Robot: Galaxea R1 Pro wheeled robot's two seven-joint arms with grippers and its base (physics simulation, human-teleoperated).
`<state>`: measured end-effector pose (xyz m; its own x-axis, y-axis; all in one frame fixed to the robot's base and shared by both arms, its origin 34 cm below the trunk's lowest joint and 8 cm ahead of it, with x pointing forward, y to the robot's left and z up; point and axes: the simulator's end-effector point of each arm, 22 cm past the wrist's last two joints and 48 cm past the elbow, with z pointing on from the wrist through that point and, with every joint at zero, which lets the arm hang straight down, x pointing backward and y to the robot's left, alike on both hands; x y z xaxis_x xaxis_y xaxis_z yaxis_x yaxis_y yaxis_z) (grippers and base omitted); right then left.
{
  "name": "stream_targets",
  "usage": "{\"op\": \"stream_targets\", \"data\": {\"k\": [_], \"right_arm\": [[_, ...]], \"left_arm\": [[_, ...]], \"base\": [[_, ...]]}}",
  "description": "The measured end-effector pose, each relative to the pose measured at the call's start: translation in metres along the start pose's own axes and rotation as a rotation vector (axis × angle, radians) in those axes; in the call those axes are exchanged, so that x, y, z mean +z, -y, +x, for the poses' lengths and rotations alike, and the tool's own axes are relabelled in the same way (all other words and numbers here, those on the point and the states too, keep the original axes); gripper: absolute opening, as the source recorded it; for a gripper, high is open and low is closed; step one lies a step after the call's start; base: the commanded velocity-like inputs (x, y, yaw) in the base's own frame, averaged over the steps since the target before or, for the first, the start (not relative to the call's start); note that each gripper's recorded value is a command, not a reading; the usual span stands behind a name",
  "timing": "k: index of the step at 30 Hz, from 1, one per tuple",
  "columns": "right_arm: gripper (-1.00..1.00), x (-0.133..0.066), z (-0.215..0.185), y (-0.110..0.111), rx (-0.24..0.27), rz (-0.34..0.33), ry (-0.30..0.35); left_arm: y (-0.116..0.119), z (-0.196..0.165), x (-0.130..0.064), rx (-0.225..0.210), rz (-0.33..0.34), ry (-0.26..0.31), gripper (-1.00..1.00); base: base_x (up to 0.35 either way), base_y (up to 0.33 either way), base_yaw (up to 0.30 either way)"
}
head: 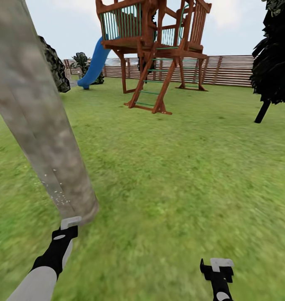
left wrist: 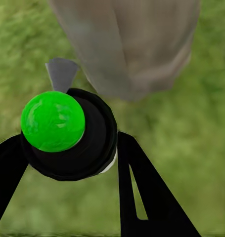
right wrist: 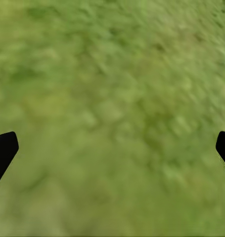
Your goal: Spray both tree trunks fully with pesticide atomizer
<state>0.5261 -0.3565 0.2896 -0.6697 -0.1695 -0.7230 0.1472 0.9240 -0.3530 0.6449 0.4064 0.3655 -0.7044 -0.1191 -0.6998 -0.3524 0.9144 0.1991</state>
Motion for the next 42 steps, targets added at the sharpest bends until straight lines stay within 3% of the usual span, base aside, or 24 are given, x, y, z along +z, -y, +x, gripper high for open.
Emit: {"op": "stream_targets", "data": {"k": [16,42], "right_arm": [[1.00,0.0000,0.0001,0.0000,0.000,0.000,0.000],[1.00,0.0001,-0.0003,-0.0002,-0.002,-0.001,0.001]], "left_arm": [[-0.0006,0.0002,0.0000,-0.003,-0.002,0.000,-1.00],[-0.0035,-0.0016,0.0007,-0.012,-0.006,0.000,-1.00]], "base": [[0.138,-0.250,0.074],[0.155,-0.242,0.263]]}}
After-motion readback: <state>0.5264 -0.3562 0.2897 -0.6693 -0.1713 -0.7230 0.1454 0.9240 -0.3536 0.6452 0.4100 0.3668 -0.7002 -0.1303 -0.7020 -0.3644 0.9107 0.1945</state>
